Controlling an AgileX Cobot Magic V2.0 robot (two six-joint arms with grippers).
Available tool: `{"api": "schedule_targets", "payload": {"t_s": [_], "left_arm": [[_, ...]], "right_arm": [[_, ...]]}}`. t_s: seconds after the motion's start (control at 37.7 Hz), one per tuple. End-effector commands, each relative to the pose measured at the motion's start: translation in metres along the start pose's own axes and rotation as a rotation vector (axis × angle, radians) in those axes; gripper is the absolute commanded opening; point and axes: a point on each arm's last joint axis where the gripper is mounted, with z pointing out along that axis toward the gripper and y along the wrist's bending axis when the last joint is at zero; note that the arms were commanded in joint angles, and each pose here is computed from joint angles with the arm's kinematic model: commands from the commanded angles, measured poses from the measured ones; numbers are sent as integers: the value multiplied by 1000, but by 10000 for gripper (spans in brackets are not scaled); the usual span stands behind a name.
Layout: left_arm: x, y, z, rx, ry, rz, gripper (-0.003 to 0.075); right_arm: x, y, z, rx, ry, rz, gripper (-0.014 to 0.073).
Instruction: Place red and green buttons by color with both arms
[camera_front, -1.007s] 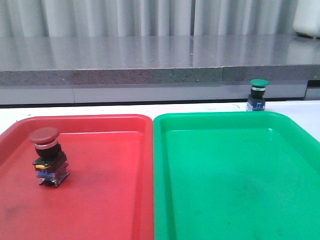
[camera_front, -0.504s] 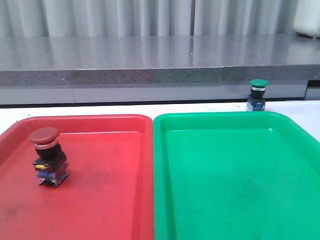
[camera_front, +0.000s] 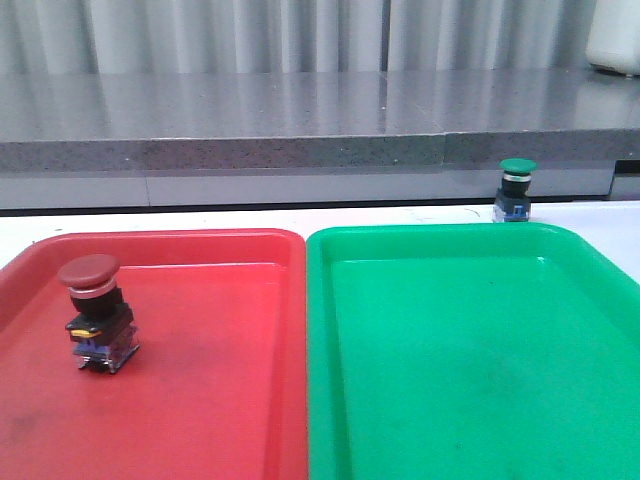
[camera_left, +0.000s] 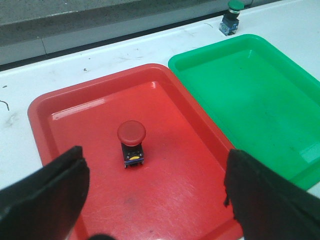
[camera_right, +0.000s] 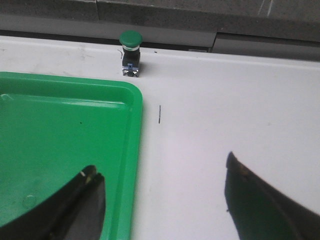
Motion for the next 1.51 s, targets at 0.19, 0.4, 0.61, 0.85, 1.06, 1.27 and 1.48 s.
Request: {"api": "schedule_targets", "payload": {"t_s": [0.19, 0.4, 0.61, 0.85, 1.06, 1.27, 1.48], "left_arm": [[-13, -2, -4, 14, -91, -6, 547], [-13, -2, -4, 14, -91, -6, 547], [-13, -2, -4, 14, -91, -6, 547], [-13, -2, -4, 14, -91, -6, 547], [-13, -2, -4, 14, -91, -6, 547], [-13, -2, -4, 14, -91, -6, 547], [-13, -2, -4, 14, -91, -6, 547]], "right_arm": [[-18, -1, -5, 10, -116, -14, 526], [-22, -1, -5, 7, -160, -13, 526], [-21, 0, -1, -11, -139, 21, 526], [-29, 3, 26, -25, -47, 34, 526], [-54, 4, 61, -26, 27, 34, 526], [-76, 6, 114, -25, 112, 33, 526], [-92, 7, 170, -24, 179, 34, 526]]}}
